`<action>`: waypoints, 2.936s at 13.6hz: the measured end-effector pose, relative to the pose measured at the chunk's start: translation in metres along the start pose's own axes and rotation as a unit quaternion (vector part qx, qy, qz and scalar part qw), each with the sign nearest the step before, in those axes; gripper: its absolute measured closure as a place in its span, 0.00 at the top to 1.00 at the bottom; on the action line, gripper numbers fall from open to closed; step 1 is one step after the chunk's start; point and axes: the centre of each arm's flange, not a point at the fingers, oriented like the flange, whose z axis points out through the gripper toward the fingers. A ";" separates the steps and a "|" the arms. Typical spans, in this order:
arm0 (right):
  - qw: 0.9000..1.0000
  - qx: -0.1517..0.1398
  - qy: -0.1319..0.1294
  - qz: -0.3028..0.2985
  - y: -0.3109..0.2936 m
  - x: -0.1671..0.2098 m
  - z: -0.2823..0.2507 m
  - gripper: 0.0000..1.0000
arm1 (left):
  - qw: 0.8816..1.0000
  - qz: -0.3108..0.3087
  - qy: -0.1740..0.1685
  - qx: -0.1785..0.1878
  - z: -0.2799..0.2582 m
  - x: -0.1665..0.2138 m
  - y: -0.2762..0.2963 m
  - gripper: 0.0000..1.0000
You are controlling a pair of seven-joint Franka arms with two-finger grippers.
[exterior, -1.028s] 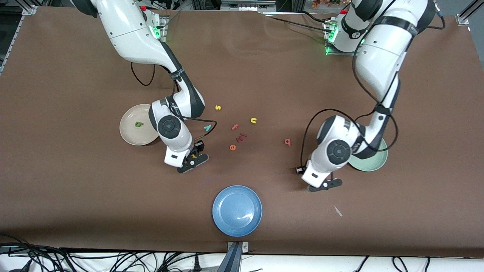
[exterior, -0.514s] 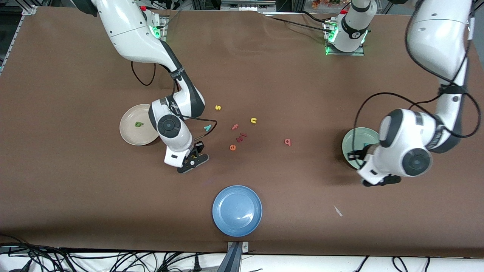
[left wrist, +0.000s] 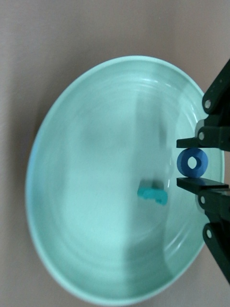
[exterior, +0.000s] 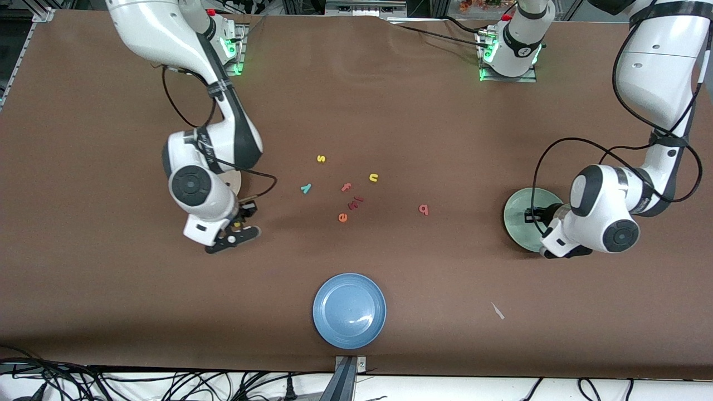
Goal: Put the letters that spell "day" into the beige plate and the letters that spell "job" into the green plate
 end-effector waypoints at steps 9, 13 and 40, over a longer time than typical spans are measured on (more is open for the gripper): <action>0.996 0.028 -0.072 0.039 0.030 -0.142 0.100 0.28 | 0.998 -0.010 0.061 -0.021 -0.070 -0.039 0.113 0.99; 0.997 0.021 -0.063 0.043 0.030 -0.152 0.123 0.51 | 0.991 -0.030 0.119 -0.051 -0.054 -0.062 0.225 0.97; 0.882 0.063 0.044 0.466 -0.215 -0.033 0.090 0.57 | 0.991 -0.066 0.117 -0.018 -0.011 -0.056 0.254 0.24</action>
